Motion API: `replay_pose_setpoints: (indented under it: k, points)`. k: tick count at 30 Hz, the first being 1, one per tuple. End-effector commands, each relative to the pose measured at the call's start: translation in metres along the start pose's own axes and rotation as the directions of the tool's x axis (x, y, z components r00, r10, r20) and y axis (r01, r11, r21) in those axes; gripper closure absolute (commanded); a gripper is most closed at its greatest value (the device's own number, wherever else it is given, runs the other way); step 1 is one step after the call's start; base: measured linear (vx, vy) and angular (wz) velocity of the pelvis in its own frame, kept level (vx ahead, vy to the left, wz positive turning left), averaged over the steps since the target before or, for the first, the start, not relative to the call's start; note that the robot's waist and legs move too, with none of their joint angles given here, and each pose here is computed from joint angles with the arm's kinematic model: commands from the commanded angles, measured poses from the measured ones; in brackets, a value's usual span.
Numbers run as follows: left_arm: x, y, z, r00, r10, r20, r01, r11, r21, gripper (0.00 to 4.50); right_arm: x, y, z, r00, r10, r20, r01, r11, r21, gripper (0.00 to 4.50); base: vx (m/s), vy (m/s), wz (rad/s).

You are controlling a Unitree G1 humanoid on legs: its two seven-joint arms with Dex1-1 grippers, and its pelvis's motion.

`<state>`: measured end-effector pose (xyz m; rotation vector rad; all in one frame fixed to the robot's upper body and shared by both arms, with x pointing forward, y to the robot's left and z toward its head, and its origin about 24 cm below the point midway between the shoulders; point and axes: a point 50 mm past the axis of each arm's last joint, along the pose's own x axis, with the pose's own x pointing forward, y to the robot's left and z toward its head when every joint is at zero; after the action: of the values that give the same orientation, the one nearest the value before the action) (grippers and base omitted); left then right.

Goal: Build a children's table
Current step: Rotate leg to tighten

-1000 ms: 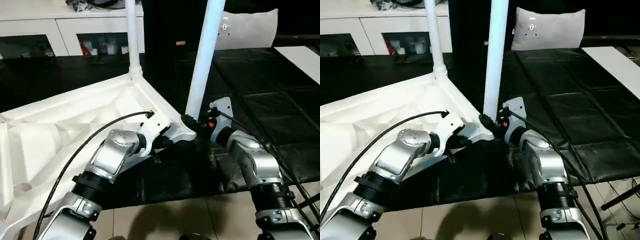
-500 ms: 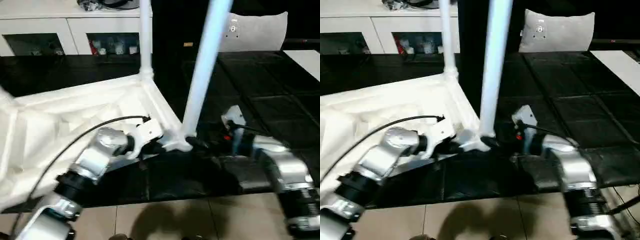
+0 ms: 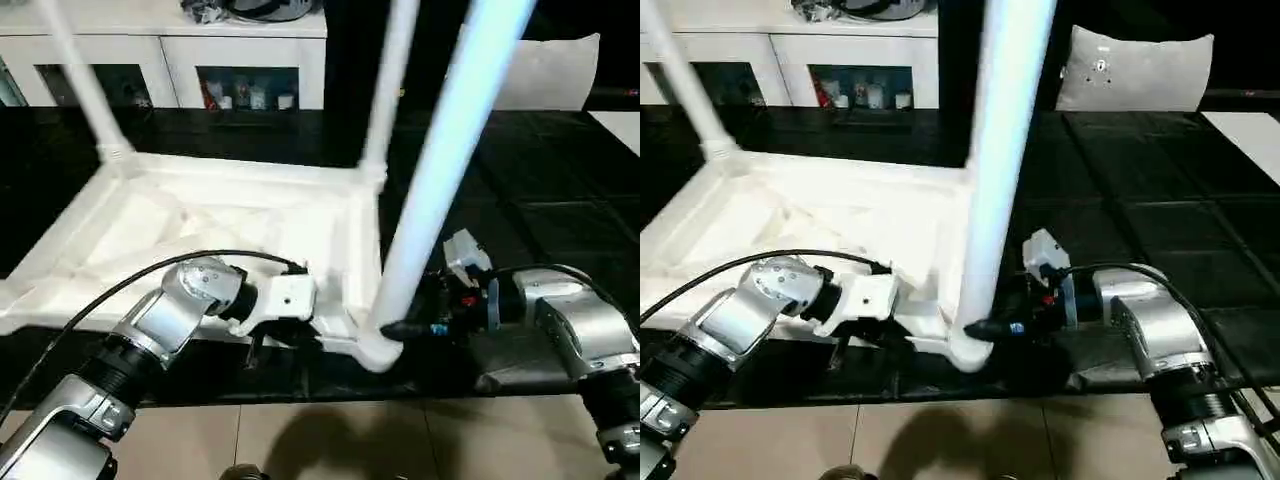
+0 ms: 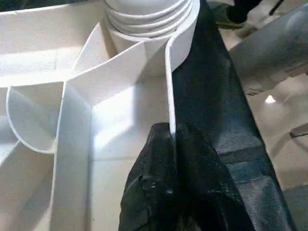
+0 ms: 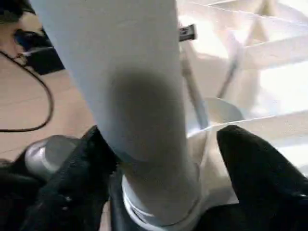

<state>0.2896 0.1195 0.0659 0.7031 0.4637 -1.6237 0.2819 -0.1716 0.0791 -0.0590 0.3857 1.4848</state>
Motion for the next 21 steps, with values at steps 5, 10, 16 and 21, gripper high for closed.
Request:
replay_pose_setpoints:
  k: [5,10,16,21]
  points:
    - [0.001,0.001,0.005,0.998,-0.056,-0.014,0.057,0.997,0.057,4.5,0.004,0.006,0.0,0.996,0.091,-0.014,-0.091,0.995,0.034,1.44,0.0,0.0,0.0]
    - [0.001,0.002,0.004,0.998,-0.055,-0.012,0.055,0.997,0.05,4.5,0.004,0.009,-0.003,0.993,0.113,-0.022,-0.112,0.992,0.057,1.96,0.0,0.0,0.0]
    - [0.002,0.003,0.005,0.999,-0.032,0.032,0.032,0.999,0.006,4.5,0.007,0.009,-0.004,0.995,0.102,0.01,-0.102,0.992,0.08,2.32,0.0,0.0,0.0]
    - [0.006,0.013,0.014,0.985,0.121,0.127,-0.101,0.984,-0.148,4.5,0.02,-0.005,0.0,0.989,-0.13,0.073,0.123,0.988,0.096,2.41,0.0,0.0,0.0]
